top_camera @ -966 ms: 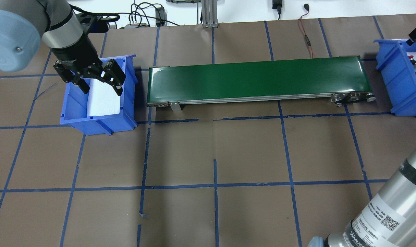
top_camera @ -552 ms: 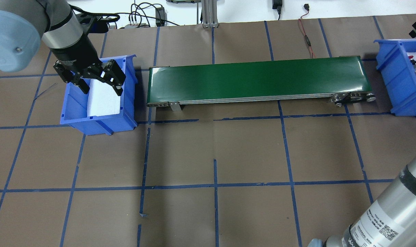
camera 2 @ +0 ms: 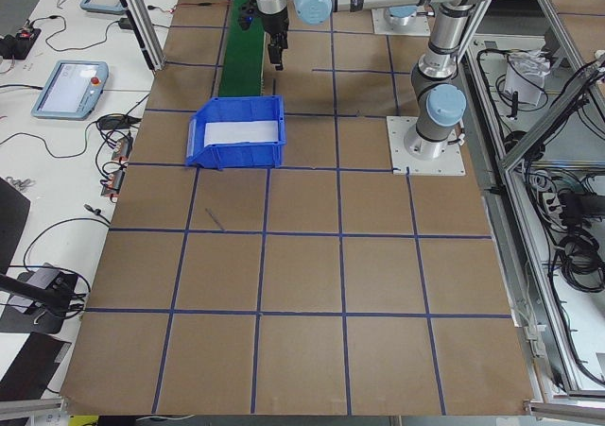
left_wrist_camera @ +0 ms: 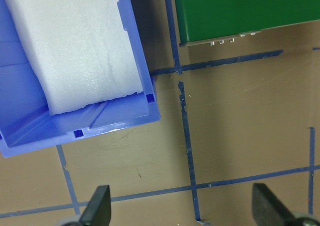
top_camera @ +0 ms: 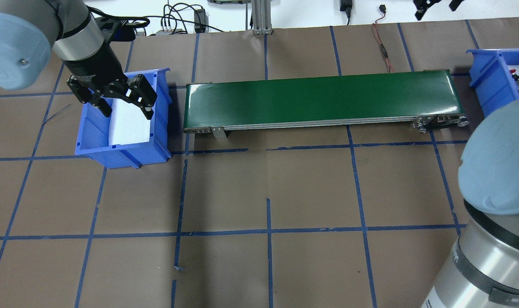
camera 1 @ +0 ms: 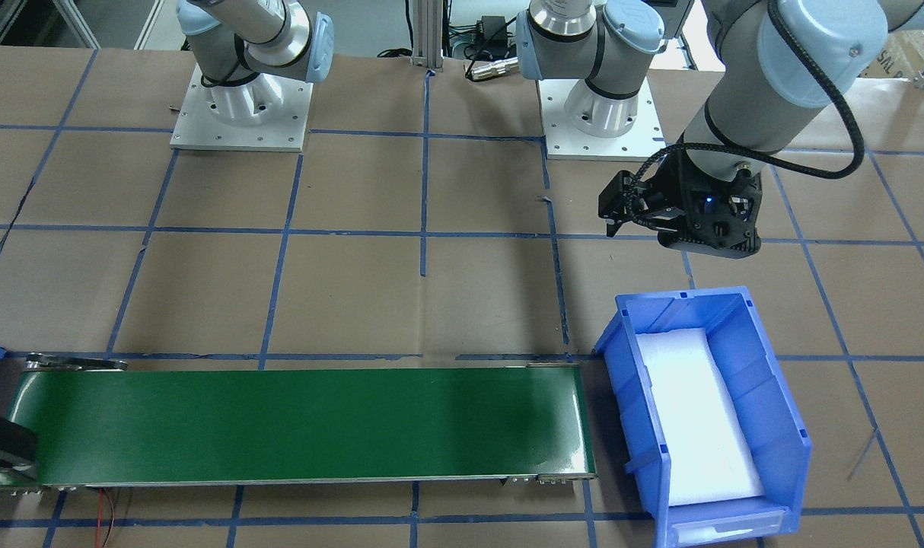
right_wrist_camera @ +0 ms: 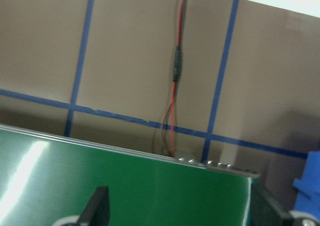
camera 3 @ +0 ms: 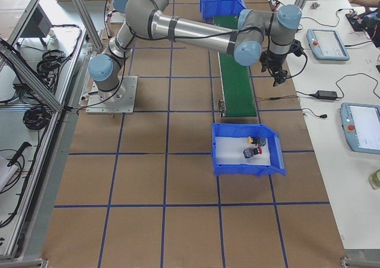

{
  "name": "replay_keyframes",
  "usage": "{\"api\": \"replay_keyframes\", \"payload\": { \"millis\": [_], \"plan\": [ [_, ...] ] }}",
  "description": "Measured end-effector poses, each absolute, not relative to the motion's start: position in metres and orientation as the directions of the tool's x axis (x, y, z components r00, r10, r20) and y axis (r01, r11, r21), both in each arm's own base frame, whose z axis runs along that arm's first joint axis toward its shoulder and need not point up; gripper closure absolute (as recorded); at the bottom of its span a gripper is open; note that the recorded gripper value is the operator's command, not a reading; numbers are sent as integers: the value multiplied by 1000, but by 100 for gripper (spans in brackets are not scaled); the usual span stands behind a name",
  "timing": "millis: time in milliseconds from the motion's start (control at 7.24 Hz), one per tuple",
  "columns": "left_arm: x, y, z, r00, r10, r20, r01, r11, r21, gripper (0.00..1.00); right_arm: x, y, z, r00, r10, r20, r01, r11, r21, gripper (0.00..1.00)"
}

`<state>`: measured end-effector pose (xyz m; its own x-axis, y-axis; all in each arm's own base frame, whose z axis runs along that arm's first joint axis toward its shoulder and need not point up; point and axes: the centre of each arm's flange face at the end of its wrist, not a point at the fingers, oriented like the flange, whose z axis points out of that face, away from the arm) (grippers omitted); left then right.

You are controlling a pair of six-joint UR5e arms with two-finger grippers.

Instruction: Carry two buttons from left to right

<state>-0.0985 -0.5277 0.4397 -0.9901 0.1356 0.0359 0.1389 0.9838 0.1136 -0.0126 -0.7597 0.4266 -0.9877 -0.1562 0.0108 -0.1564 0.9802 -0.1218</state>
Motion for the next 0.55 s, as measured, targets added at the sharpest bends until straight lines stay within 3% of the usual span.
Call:
{"api": "replay_keyframes", "payload": {
  "millis": [276, 552],
  "plan": [
    [-99, -528, 440, -990, 136, 35, 139, 984, 115, 0, 76, -739, 438, -1000, 12, -26, 14, 997, -80, 0],
    [-99, -527, 440, -990, 137, 35, 140, 983, 115, 0, 137, -695, 452, -999, -7, -34, -5, 999, -48, 0]
  ]
}}
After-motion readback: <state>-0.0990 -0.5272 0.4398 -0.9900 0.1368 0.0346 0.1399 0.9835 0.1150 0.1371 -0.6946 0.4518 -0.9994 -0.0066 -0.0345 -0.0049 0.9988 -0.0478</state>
